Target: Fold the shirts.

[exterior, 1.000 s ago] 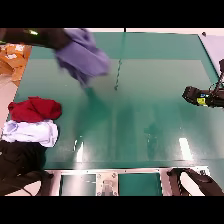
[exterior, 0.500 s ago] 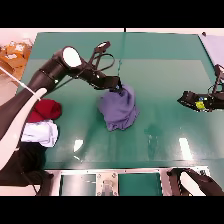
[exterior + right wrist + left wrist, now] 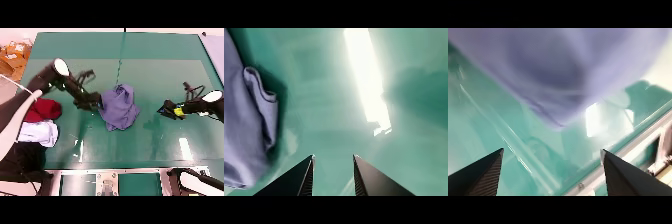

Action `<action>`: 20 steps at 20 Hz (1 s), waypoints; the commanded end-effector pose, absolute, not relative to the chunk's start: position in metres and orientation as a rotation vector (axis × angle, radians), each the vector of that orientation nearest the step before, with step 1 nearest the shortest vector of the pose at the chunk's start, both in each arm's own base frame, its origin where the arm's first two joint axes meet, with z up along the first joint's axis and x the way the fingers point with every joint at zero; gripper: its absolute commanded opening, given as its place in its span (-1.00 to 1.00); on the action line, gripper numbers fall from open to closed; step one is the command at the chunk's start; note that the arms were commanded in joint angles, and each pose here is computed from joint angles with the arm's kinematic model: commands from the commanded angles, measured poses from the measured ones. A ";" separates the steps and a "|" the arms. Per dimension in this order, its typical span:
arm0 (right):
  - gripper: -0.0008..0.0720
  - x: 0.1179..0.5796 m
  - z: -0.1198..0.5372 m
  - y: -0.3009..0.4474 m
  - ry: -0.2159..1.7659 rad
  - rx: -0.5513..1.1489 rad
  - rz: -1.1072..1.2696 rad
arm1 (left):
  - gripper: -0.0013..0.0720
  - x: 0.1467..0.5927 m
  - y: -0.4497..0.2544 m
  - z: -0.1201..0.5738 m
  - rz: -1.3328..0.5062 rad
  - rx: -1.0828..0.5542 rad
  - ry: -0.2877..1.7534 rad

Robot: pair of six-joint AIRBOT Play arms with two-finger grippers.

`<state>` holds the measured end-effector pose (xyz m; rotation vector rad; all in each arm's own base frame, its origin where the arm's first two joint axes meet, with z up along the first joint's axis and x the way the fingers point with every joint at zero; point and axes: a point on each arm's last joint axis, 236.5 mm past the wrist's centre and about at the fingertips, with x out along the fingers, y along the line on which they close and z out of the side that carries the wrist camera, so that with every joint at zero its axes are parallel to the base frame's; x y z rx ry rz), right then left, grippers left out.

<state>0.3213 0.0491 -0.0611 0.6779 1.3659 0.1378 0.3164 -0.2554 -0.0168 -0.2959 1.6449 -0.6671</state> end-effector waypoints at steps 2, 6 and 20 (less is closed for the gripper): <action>-0.20 0.343 -0.101 0.099 1.364 0.785 0.284 | 1.00 0.333 -0.254 -0.084 -0.511 -0.392 1.533; -0.22 0.351 -0.112 0.138 1.380 0.832 0.378 | 0.98 0.382 -0.267 -0.074 -0.471 -0.527 1.328; -0.93 0.393 -0.069 0.011 1.187 0.819 0.243 | -0.90 0.384 -0.152 -0.053 -0.419 -0.456 1.402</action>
